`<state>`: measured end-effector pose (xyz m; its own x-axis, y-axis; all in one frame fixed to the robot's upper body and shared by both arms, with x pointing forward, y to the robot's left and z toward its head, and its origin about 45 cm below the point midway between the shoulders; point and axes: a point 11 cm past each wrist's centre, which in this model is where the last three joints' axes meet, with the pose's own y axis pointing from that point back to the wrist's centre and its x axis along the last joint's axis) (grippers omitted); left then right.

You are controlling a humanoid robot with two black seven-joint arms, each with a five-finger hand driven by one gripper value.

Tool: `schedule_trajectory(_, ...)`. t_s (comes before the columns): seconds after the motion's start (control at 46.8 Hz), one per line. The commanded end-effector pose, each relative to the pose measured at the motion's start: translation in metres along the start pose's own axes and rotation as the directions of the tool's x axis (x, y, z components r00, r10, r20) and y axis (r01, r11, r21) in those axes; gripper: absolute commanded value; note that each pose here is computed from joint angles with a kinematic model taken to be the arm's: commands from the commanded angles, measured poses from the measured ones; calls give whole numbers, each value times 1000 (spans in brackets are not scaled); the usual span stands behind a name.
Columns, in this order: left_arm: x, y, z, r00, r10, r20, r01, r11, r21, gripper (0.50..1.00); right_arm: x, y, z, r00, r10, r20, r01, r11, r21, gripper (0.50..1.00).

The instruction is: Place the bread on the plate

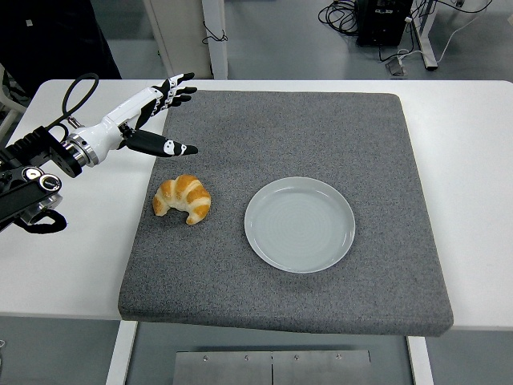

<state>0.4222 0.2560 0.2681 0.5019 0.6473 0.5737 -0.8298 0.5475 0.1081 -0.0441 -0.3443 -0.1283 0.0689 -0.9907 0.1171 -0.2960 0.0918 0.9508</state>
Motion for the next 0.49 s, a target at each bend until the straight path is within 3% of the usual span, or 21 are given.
schedule_trajectory(0.0, -3, 5, 6, 999, -28, 44, 28, 1000, -6, 969, 0, 0, 0, 1000, 0, 0, 0, 1000, 0, 1000)
schedule_trajectory(0.47, -2, 31, 6, 956, -109, 273, 105, 994, 29, 968, 0, 0, 0, 1000, 0, 0, 0, 1000, 0, 1000)
